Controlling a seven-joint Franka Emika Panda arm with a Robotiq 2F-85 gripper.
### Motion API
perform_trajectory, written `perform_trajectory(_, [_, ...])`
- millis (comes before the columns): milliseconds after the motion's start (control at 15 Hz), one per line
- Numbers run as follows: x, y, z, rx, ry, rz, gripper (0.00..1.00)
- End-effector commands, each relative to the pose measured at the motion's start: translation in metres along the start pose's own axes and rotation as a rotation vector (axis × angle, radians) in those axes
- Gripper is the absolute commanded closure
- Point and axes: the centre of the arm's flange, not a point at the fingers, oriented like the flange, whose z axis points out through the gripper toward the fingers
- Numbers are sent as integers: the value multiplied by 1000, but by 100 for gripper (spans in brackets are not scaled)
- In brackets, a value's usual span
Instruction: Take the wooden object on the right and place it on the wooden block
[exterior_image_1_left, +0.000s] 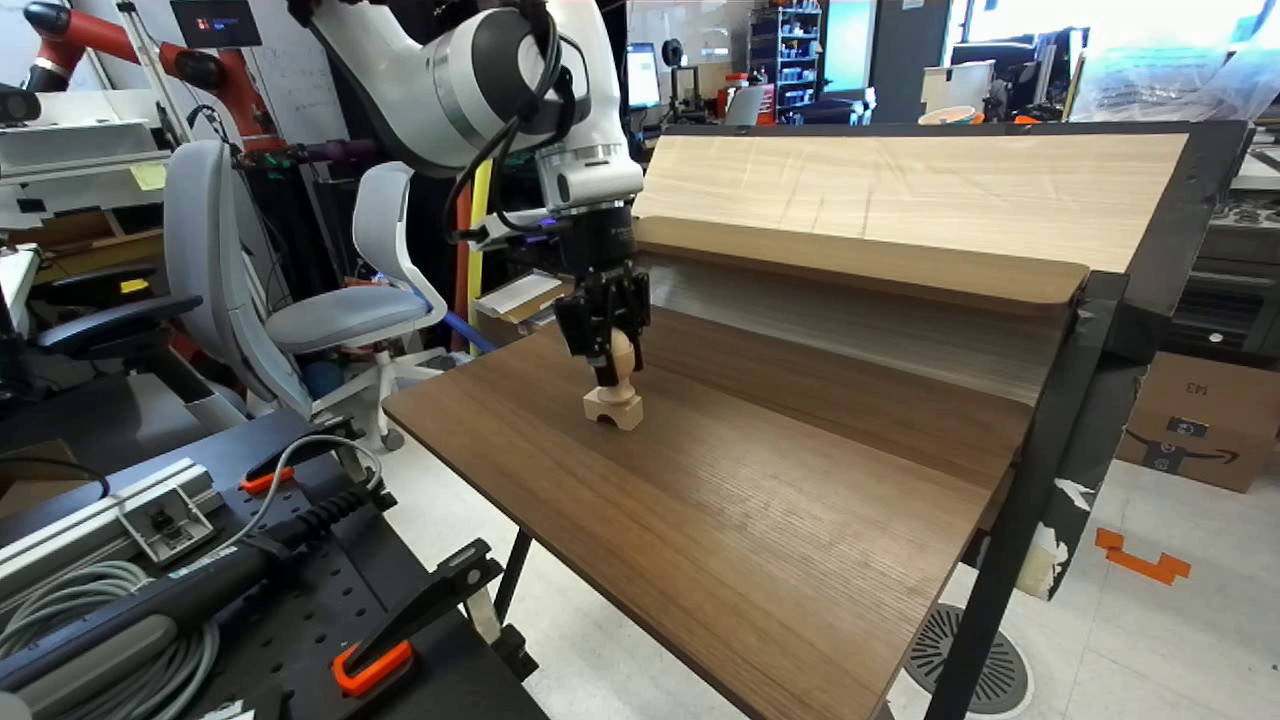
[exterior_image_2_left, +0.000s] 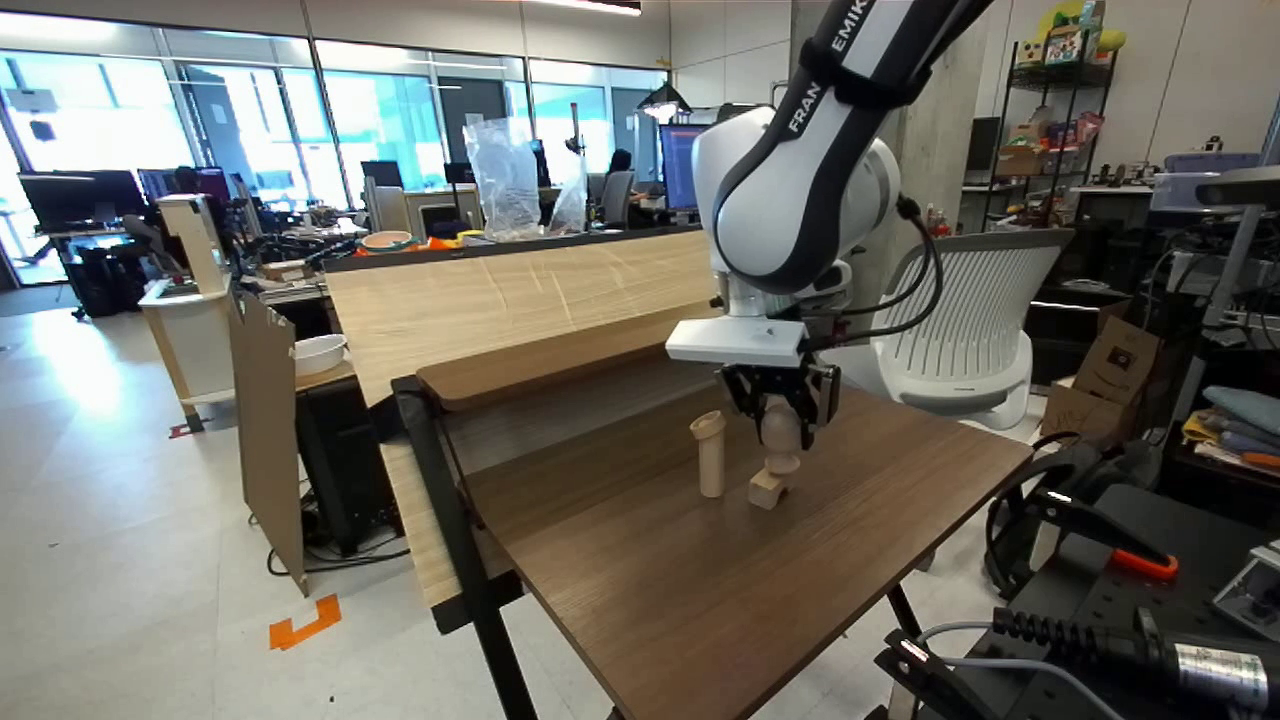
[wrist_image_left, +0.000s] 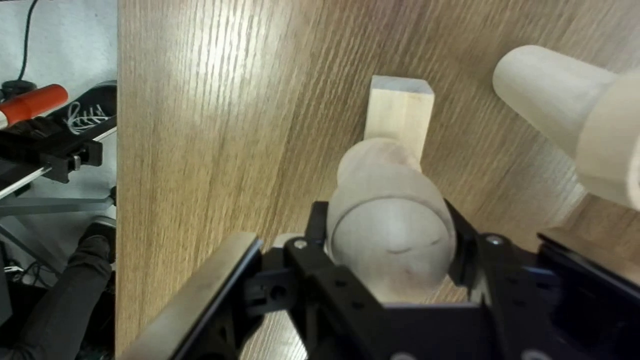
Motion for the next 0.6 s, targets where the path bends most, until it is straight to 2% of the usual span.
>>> perform_trajectory(0, [-4,-12,1,20,14,9,72])
perform_trajectory(533, [-5,-16,3,23,10,14,72])
